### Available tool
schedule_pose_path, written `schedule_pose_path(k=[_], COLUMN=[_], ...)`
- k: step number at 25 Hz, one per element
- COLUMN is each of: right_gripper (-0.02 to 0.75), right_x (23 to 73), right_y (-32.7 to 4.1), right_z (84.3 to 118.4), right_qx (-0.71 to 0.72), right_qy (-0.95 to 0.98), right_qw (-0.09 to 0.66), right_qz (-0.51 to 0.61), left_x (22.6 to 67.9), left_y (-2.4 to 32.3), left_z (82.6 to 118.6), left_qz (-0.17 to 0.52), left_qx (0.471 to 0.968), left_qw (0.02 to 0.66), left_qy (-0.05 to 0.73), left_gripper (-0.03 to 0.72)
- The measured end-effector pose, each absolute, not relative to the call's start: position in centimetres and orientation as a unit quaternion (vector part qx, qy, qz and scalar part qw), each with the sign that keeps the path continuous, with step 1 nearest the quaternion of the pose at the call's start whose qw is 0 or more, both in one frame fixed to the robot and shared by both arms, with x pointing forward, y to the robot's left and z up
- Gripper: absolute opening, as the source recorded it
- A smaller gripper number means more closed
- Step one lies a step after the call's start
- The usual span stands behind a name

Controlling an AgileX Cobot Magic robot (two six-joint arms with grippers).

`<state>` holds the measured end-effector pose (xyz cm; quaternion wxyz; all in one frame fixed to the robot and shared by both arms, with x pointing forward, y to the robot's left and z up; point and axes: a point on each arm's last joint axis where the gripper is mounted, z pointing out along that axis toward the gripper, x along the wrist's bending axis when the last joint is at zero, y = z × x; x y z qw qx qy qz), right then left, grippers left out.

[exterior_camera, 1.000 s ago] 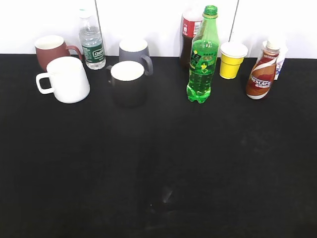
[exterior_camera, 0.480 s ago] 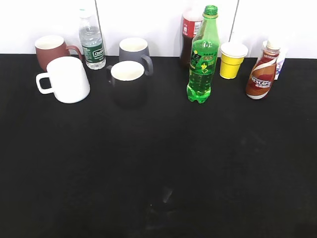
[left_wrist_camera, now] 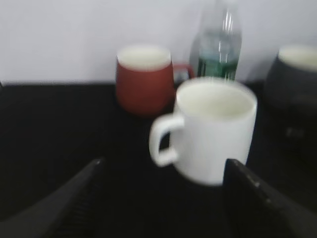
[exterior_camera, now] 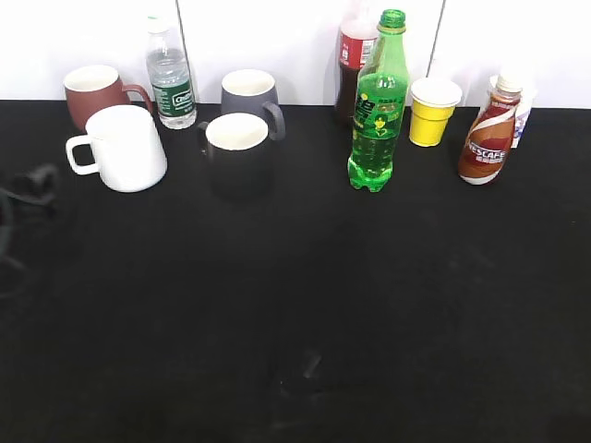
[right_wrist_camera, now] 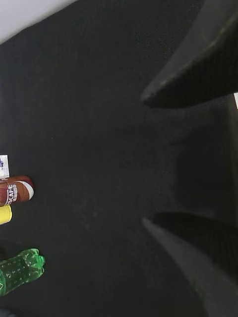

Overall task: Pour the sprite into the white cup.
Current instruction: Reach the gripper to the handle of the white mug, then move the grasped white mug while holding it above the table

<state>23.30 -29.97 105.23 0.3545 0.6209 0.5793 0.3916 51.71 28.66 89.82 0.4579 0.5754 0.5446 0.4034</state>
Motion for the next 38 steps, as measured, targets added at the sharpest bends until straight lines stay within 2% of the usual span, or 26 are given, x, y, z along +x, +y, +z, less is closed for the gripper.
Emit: schedule_pose_path(k=[2,6,9,14,16,17,18,19,20,21,24,27,29,31,33,35,38], right_gripper=[0.494,0.494,0.494,0.494,0.494,0.494,0.494,0.494,0.494,0.494,0.494,0.494,0.494,0.494,0.494,0.494,0.494], right_x=[23.3,23.3,23.3,23.3,23.3,23.3,23.3,23.3,23.3,23.3,23.3,24.1,26.5,30.2,34.8,38.5,43.4], right_y=[-30.0,-29.9,-29.9,-29.9,-29.9,-29.9,-29.9,-29.9,-29.9,-29.9,-30.0,-30.0,-29.9,-29.8,-29.6,-29.4,-28.6], right_z=[105.2,105.2,105.2,105.2,105.2,105.2,105.2,105.2,105.2,105.2,105.2,106.5,107.9,107.9,106.3,103.0,98.6], right_qx=[0.621,0.621,0.621,0.621,0.621,0.621,0.621,0.621,0.621,0.621,0.621,0.610,0.584,0.557,0.532,0.513,0.490], right_qy=[0.579,0.579,0.579,0.579,0.579,0.579,0.579,0.579,0.579,0.579,0.579,0.570,0.557,0.556,0.539,0.530,0.564], right_qw=[0.355,0.353,0.353,0.352,0.352,0.352,0.352,0.352,0.352,0.352,0.354,0.370,0.402,0.428,0.453,0.467,0.449], right_qz=[0.392,0.393,0.393,0.394,0.394,0.394,0.394,0.394,0.394,0.394,0.392,0.408,0.433,0.443,0.470,0.487,0.490], left_x=[54.2,58.2,60.0,64.3,66.0,66.5,66.7,66.6,66.7,66.7,64.7,61.0,58.4,55.4,52.7,50.9,50.2], left_y=[28.6,28.7,28.8,28.9,28.8,28.6,28.3,28.0,27.9,27.9,28.2,28.4,28.5,28.5,28.5,28.5,28.3], left_z=[87.7,85.6,84.8,84.1,83.9,84.0,84.0,84.0,84.1,84.1,84.8,87.5,90.1,92.0,93.2,93.5,93.3], left_qz=[0.400,0.406,0.410,0.411,0.406,0.404,0.401,0.398,0.399,0.399,0.400,0.406,0.421,0.430,0.435,0.438,0.432], left_qx=[0.577,0.567,0.561,0.548,0.553,0.565,0.580,0.595,0.599,0.599,0.588,0.585,0.573,0.565,0.564,0.561,0.573], left_qw=[0.455,0.452,0.450,0.440,0.438,0.442,0.445,0.448,0.452,0.454,0.447,0.448,0.465,0.476,0.487,0.493,0.494], left_qy=[0.547,0.556,0.562,0.581,0.581,0.568,0.552,0.536,0.526,0.525,0.543,0.540,0.527,0.519,0.505,0.501,0.491], left_gripper=[0.554,0.552,0.552,0.504,0.426,0.361,0.267,0.138,0.089,0.089,0.085,0.069,0.069,0.068,0.068,0.068,0.068])
